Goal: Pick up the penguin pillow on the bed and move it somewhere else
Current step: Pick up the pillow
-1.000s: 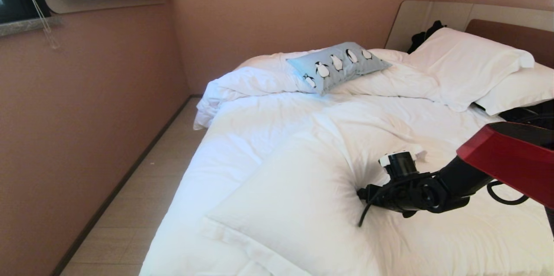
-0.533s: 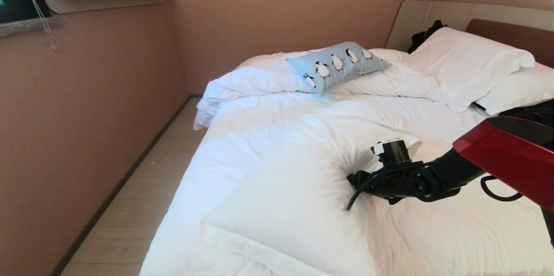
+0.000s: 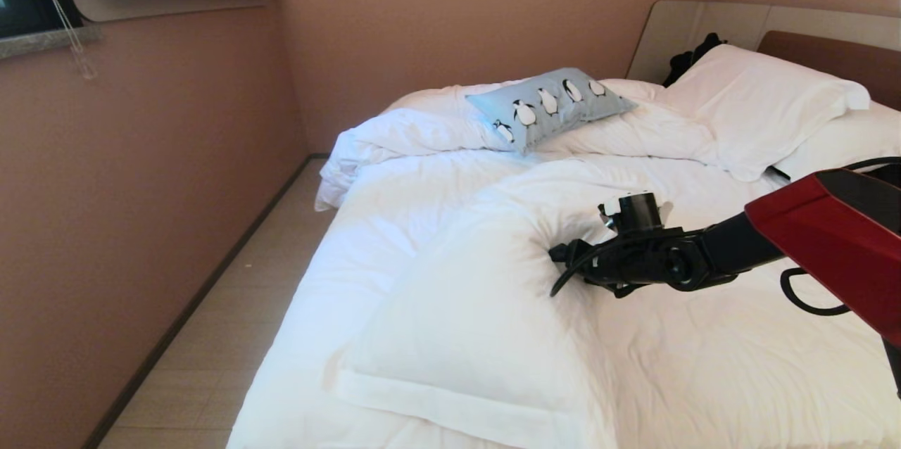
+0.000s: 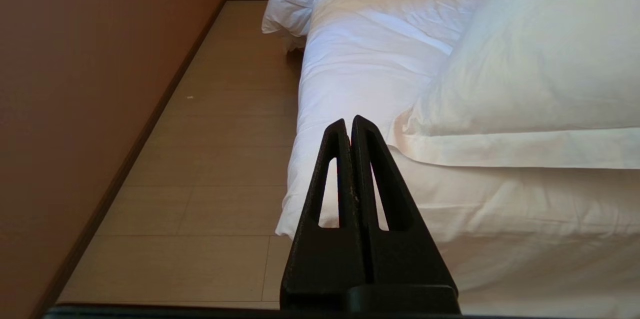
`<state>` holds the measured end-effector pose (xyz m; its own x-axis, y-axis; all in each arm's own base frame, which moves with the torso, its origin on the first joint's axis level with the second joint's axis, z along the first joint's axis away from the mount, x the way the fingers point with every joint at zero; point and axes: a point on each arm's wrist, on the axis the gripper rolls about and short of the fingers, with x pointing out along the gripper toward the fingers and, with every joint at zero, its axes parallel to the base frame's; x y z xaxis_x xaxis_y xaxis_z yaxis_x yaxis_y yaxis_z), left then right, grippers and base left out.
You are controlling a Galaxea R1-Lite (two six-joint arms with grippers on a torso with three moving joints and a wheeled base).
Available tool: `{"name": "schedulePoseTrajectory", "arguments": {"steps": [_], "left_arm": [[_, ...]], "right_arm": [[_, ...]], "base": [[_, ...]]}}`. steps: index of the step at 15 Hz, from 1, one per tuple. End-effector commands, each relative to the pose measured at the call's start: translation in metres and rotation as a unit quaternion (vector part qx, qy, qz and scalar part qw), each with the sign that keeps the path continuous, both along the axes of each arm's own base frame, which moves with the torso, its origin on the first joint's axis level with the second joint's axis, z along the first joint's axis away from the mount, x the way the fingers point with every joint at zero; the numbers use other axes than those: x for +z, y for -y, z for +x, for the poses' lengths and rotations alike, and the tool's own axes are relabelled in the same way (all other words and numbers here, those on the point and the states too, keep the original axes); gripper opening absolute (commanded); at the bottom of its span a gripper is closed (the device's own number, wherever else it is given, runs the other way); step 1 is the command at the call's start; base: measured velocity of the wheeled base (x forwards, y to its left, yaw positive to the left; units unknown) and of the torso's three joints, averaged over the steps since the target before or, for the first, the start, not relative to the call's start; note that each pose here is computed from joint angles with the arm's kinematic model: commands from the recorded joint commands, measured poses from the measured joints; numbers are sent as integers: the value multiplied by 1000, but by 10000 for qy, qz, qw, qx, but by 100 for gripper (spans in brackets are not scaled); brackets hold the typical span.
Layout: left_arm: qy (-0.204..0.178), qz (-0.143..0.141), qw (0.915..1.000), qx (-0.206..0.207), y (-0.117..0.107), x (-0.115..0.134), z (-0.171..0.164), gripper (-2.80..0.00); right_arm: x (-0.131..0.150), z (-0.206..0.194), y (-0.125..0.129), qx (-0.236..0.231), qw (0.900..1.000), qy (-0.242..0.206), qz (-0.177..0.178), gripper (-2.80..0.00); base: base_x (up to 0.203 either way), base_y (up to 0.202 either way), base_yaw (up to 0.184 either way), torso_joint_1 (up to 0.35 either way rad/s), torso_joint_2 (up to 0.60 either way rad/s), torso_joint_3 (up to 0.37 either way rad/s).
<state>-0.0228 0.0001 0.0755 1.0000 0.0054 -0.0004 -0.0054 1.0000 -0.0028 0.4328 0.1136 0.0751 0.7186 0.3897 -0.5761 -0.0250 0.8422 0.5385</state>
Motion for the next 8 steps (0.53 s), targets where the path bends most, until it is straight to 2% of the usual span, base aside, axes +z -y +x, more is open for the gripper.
{"name": "schedulePoseTrajectory", "arguments": {"steps": [1, 3, 8], "left_arm": [[2, -2, 10000, 4, 0, 0, 0, -280], [2, -2, 10000, 4, 0, 0, 0, -280], [-5, -2, 10000, 4, 0, 0, 0, -280]], "right_arm": [[6, 4, -2, -26, 9995, -276, 149, 0], [10, 14, -4, -149, 9987, -387, 310, 0], [8, 30, -16, -96, 9965, -758, 334, 0]], "base": [[0, 0, 0, 0, 0, 0], [0, 0, 0, 0, 0, 0], [0, 0, 0, 0, 0, 0]]}}
